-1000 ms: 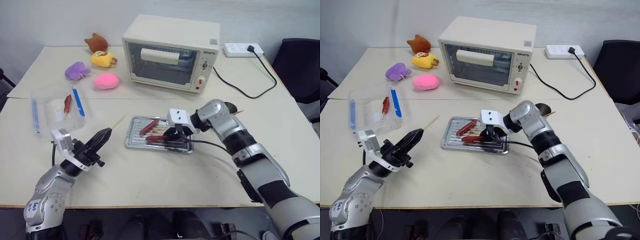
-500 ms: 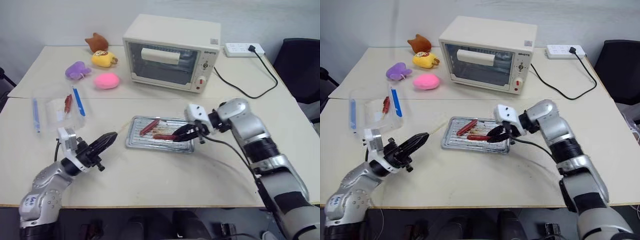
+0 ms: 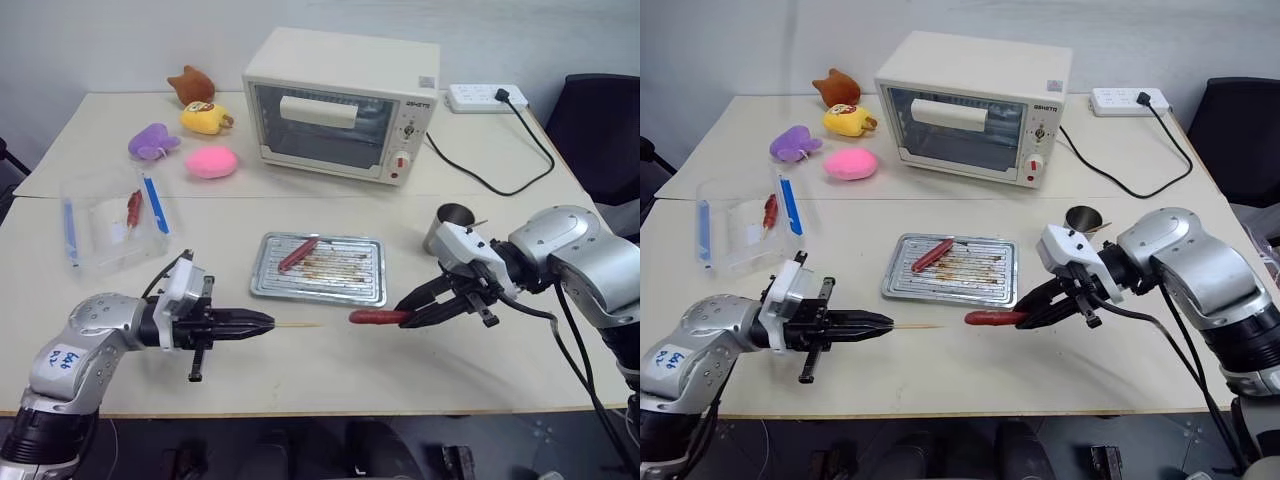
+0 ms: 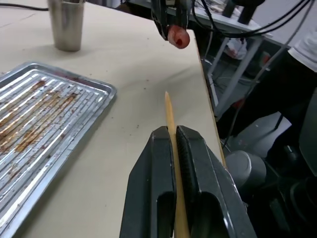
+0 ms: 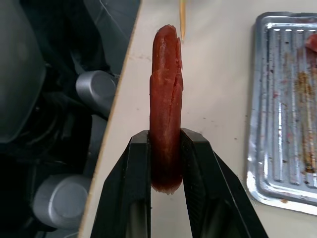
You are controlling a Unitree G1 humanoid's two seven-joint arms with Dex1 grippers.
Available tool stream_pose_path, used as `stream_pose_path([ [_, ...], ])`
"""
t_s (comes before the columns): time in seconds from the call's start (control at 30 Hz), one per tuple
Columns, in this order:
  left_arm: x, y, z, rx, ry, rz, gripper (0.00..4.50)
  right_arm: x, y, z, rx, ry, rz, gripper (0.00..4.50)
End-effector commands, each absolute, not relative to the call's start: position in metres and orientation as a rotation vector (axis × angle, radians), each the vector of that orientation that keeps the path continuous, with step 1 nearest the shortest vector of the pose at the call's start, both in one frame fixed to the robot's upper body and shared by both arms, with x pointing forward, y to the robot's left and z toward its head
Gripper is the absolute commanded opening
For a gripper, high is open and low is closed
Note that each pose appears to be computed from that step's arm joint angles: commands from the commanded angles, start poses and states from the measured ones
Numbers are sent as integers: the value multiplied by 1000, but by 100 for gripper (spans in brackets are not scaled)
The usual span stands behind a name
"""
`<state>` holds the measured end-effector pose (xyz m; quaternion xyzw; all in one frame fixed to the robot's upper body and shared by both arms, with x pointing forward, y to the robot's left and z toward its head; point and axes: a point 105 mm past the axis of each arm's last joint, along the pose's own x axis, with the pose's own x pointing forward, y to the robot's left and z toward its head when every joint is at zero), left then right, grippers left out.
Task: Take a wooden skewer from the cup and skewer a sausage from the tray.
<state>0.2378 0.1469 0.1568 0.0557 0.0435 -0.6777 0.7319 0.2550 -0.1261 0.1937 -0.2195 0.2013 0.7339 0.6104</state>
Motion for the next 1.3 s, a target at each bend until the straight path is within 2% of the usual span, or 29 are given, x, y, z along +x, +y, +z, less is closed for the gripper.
stream_pose_path([
  [0.03, 238, 140, 164, 115, 55, -1527, 0, 244, -124, 201, -496, 493, 1741, 84],
  [1.3, 236, 115, 176, 15, 1, -1574, 0, 252, -109, 192, -432, 508, 1693, 84],
])
